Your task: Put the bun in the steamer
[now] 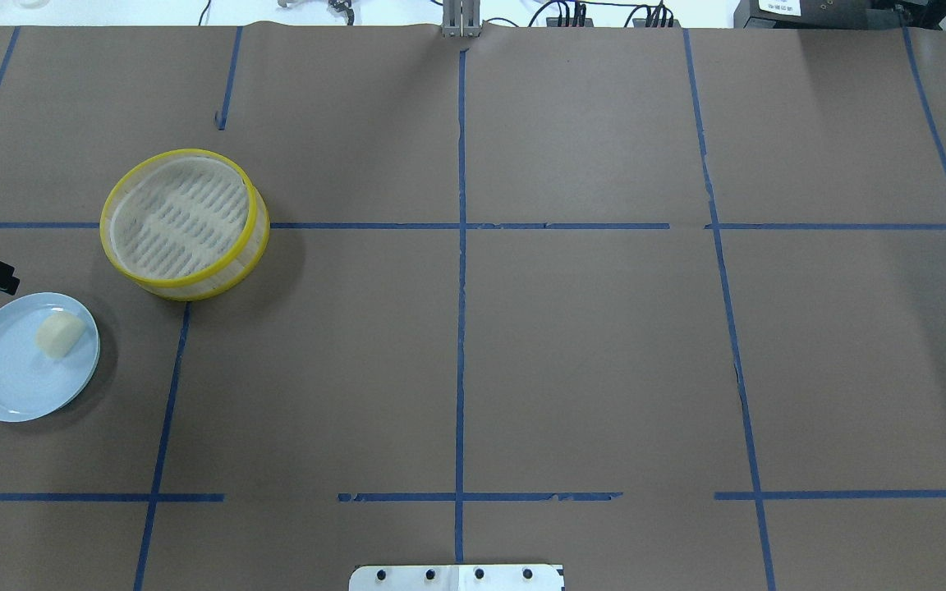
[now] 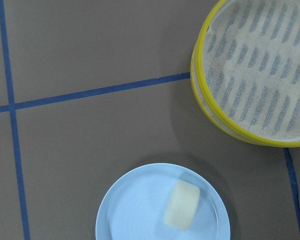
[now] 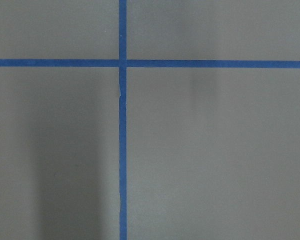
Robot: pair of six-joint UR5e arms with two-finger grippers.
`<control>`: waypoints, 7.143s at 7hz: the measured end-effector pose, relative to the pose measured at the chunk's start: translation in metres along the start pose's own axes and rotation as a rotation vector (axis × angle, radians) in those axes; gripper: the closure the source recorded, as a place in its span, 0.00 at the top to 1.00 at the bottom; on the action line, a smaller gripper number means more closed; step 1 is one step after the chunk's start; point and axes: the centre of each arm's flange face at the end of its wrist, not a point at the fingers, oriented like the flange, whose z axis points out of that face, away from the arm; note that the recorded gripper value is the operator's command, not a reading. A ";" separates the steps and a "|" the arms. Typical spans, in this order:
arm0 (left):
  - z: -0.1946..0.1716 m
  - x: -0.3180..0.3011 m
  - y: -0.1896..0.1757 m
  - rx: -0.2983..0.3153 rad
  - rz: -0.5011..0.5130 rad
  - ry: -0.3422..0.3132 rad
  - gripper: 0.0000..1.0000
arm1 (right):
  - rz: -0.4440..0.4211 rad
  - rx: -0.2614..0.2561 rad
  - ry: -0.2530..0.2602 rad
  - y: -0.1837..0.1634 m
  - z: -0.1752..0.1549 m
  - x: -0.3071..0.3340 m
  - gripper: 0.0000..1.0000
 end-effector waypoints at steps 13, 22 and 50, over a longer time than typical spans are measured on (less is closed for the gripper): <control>0.113 0.023 0.021 -0.090 0.030 0.049 0.77 | 0.000 0.000 0.000 0.000 0.000 0.000 1.00; 0.108 0.026 0.020 -0.075 0.046 0.065 0.31 | 0.000 0.001 0.000 0.000 0.000 0.000 1.00; -0.047 0.107 -0.173 0.051 0.129 0.070 1.00 | 0.001 0.000 0.000 0.000 0.000 0.000 1.00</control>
